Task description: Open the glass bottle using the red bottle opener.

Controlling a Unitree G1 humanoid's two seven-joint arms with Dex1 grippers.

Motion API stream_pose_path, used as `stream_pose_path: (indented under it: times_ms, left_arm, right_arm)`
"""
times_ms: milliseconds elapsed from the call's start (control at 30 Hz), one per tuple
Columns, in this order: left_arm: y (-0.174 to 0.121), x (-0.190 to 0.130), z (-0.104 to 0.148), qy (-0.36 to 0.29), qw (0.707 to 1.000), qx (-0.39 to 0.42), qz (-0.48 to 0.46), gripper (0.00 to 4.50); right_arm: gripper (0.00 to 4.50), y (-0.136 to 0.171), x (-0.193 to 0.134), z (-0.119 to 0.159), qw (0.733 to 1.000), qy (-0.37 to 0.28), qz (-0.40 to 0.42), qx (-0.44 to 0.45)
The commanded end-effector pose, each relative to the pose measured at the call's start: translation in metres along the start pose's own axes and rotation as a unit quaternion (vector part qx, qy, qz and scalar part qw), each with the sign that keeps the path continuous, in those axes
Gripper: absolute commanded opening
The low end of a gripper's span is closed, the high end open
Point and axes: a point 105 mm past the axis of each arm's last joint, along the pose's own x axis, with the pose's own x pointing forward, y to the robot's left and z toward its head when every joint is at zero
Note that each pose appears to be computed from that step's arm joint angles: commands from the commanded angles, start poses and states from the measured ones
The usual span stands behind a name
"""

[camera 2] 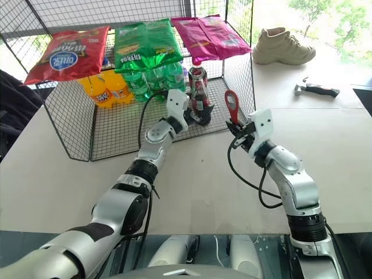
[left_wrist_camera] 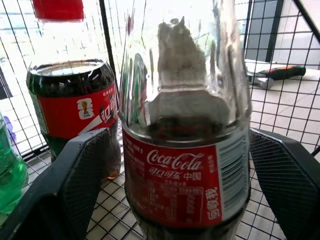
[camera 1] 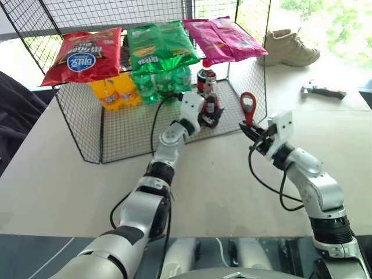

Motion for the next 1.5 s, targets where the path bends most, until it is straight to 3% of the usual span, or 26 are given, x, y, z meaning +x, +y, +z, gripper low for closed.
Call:
stream_pose_path:
  times_ms: [33,467,567,633,833,1033,1333,1500]
  left_arm:
    - [-0.003,0.012,0.018,-0.027,1.000,0.008,-0.004,4.46]
    - [0.000,0.026,0.026,-0.018,1.000,0.016,0.002,4.46]
    - [0.000,0.026,0.025,-0.015,1.000,0.018,0.002,3.75]
    - [-0.001,0.026,0.024,-0.012,1.000,0.020,0.000,2.81]
    - [-0.001,0.025,0.023,-0.009,1.000,0.023,-0.003,2.78]
    - [-0.006,0.016,0.036,-0.049,0.997,0.039,-0.053,2.78]
    - [-0.002,-0.038,0.066,-0.093,0.985,0.035,-0.138,2.78]
    - [-0.017,-0.078,0.069,-0.089,0.973,-0.036,-0.210,2.78]
  right_arm:
    - [0.00,0.007,0.000,0.015,0.999,-0.028,0.010,-0.014]
    - [0.00,0.007,-0.002,0.014,1.000,-0.024,0.007,-0.016]
    - [0.00,0.006,-0.002,0.014,1.000,-0.024,0.006,-0.016]
    - [0.00,0.006,-0.002,0.014,1.000,-0.024,0.005,-0.017]
    - [0.00,0.004,-0.002,0.014,1.000,-0.024,0.002,-0.020]
    - [0.00,-0.001,-0.004,0.017,0.999,-0.025,-0.005,-0.026]
    - [0.00,-0.009,-0.005,0.018,0.999,-0.024,-0.012,-0.031]
    - [0.00,-0.009,-0.002,0.018,0.999,-0.024,-0.007,-0.031]
